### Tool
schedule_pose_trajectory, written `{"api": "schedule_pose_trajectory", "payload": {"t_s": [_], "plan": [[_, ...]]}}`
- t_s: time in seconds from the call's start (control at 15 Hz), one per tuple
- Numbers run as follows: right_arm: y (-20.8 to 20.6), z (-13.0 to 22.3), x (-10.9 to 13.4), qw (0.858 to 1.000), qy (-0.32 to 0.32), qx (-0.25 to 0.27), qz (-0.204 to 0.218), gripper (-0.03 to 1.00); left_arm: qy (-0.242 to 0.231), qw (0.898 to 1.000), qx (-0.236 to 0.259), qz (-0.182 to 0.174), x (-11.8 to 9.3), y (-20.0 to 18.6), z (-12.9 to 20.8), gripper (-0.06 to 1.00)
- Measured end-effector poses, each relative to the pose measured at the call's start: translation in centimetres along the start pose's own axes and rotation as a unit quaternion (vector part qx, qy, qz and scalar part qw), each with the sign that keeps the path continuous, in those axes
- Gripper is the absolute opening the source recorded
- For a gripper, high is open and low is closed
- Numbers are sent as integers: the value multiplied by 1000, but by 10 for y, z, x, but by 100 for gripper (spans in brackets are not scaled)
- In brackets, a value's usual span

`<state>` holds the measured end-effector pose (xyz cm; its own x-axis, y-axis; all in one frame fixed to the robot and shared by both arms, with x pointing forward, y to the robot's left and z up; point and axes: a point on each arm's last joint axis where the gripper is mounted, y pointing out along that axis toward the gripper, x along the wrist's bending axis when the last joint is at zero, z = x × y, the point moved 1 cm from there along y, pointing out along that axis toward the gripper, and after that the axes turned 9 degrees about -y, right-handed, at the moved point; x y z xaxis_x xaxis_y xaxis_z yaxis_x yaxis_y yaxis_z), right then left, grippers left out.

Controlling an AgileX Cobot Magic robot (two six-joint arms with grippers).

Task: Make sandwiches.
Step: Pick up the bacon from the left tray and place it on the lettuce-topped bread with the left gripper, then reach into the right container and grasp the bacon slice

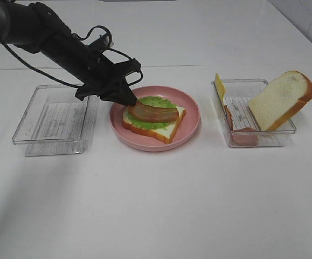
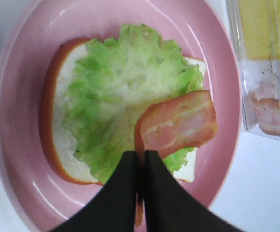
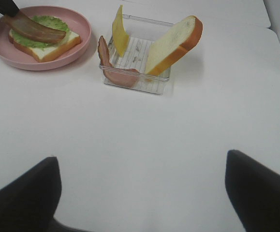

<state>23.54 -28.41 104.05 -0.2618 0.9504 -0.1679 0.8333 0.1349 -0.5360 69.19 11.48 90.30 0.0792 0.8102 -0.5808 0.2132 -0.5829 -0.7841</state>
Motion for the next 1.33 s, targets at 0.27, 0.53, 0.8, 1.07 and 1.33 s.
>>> {"api": "schedule_pose_trajectory", "payload": {"t_s": [0.27,0.53,0.8,1.07,1.33], "plan": [[0,0,0,1000,0,0,0,81,-3,1000,-13,3,-4,-4,-6,7],[0,0,0,1000,0,0,0,81,-9,1000,-12,0,-3,-4,-5,53],[0,0,0,1000,0,0,0,81,62,996,-64,-28,-22,-42,-16,89],[0,0,0,1000,0,0,0,81,164,976,-75,-124,-42,-111,-12,90],[0,0,0,1000,0,0,0,81,177,957,-74,-216,-67,-209,18,90]]}}
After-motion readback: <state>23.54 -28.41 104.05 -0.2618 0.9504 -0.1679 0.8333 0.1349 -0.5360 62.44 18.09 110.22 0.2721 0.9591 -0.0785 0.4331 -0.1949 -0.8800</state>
